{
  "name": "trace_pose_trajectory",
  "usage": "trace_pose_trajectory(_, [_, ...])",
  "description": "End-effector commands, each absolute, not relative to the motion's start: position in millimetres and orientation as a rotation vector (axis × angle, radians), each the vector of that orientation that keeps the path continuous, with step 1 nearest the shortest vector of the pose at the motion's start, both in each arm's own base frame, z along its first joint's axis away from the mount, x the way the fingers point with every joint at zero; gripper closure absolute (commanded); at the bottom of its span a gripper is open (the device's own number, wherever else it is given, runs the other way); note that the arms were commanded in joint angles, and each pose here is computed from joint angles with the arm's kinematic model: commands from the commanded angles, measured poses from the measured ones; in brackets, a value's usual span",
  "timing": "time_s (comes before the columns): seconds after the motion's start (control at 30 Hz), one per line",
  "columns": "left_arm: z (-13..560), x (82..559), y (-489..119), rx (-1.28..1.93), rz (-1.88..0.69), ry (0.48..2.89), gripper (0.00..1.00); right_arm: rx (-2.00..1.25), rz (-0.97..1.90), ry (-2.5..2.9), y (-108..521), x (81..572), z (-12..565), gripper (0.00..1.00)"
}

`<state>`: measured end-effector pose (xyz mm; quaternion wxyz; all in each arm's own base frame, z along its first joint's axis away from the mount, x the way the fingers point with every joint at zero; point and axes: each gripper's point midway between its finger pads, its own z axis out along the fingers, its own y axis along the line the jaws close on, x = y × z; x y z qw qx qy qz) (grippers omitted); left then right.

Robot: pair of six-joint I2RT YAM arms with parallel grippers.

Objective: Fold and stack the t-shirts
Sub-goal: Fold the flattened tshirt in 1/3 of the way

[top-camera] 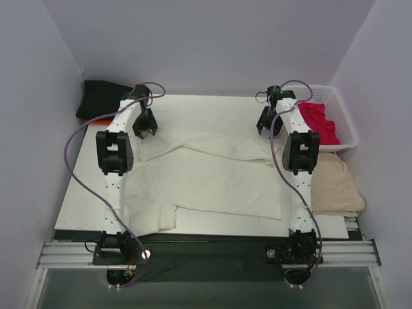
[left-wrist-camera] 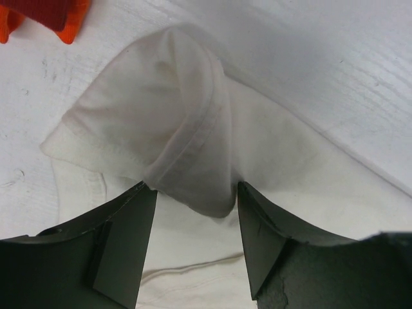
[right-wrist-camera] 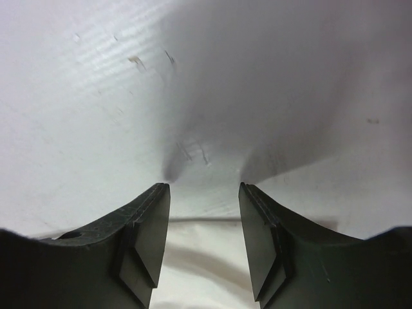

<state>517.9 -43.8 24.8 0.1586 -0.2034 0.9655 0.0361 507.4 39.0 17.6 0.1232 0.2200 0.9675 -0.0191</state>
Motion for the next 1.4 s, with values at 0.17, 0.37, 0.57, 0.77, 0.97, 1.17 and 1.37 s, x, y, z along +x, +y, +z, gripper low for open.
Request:
trace_pose_trajectory(0.17, [33,527,-52,-0.561,0.034,2.748,0.36,0.523,-0.030,2.743,32,520,67,0.53])
trace_pose_trajectory(0.37, [29,516,-36,-0.603,0.136,2.751,0.35,0.486,-0.184,2.676,23,493,106,0.53])
trace_pose_trajectory(0.57, [12,493,-9,-0.755,0.289,2.770,0.35,0.482,-0.246,2.724,27,457,103,0.53])
trace_pose_trajectory(0.77, [8,484,14,-0.837,0.337,2.748,0.35,0.508,-0.281,2.804,34,433,75,0.55])
trace_pose_trajectory(0.97, [6,479,26,-0.863,0.354,2.745,0.35,0.495,-0.296,2.836,39,432,56,0.56])
trace_pose_trajectory(1.17, [2,483,22,-0.838,0.310,2.757,0.35,0.497,-0.280,2.798,41,456,51,0.57])
trace_pose_trajectory(1.37, [0,486,17,-0.818,0.263,2.772,0.36,0.513,-0.247,2.784,46,471,41,0.65])
